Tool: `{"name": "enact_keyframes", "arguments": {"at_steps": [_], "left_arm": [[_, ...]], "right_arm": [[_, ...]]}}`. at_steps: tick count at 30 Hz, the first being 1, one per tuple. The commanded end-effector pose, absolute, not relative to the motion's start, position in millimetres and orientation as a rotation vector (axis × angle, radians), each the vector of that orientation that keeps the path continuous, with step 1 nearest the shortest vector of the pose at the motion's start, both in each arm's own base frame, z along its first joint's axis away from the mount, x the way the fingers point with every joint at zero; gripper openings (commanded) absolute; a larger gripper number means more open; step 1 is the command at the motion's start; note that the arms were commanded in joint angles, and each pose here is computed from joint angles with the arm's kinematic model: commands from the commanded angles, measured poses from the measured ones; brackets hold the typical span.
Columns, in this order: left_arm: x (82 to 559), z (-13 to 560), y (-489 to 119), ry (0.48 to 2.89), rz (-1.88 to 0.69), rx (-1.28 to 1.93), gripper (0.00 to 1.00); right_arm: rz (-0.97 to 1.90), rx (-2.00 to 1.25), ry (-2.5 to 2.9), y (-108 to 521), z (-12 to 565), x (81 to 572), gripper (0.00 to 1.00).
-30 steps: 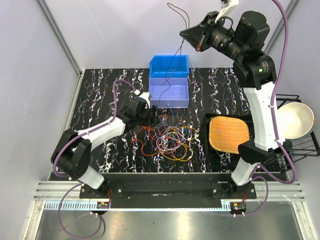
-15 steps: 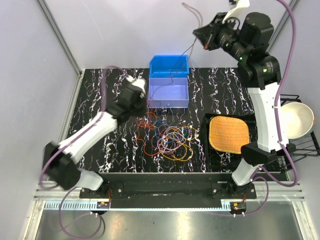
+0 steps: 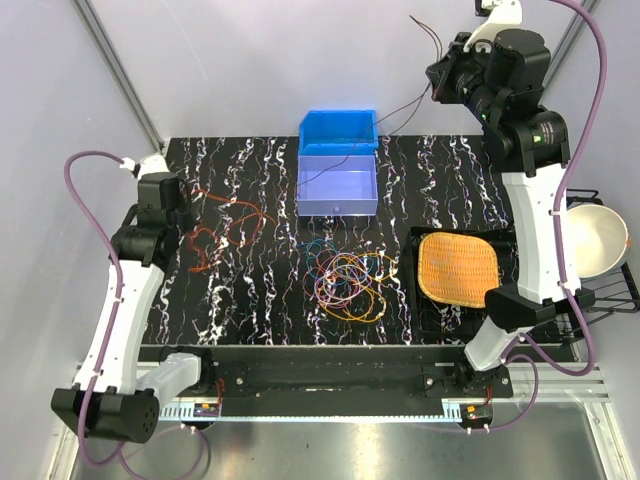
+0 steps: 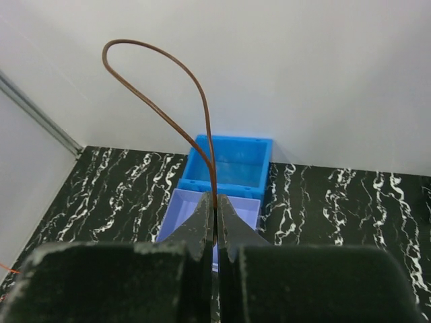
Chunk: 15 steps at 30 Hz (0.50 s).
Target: Untangle the cables
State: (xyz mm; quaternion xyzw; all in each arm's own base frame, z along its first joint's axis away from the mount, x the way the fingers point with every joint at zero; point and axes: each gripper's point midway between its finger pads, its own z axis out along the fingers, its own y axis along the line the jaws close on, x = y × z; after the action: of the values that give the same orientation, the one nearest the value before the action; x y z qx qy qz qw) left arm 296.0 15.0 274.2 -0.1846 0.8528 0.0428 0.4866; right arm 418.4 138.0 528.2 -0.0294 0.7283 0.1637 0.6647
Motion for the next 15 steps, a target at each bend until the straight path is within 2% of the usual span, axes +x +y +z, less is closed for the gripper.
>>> {"name": "enact_keyframes", "arguments": {"at_steps": [1,9,15], "left_arm": [[283,253,52,2.089,0.225,-0.628,0.00],[276,247,79,2.031,0.150,-0.859,0.00],[274,238,98,1.998,0.081,-1.023,0.00]], "right_arm": [[0.246,-0.009,1.607,108,546,405,0.00],[-0.026,0.184,1.626,44,538,404,0.00],[-0.176,0.397,1.588,-25,541,385,0.00]]}}
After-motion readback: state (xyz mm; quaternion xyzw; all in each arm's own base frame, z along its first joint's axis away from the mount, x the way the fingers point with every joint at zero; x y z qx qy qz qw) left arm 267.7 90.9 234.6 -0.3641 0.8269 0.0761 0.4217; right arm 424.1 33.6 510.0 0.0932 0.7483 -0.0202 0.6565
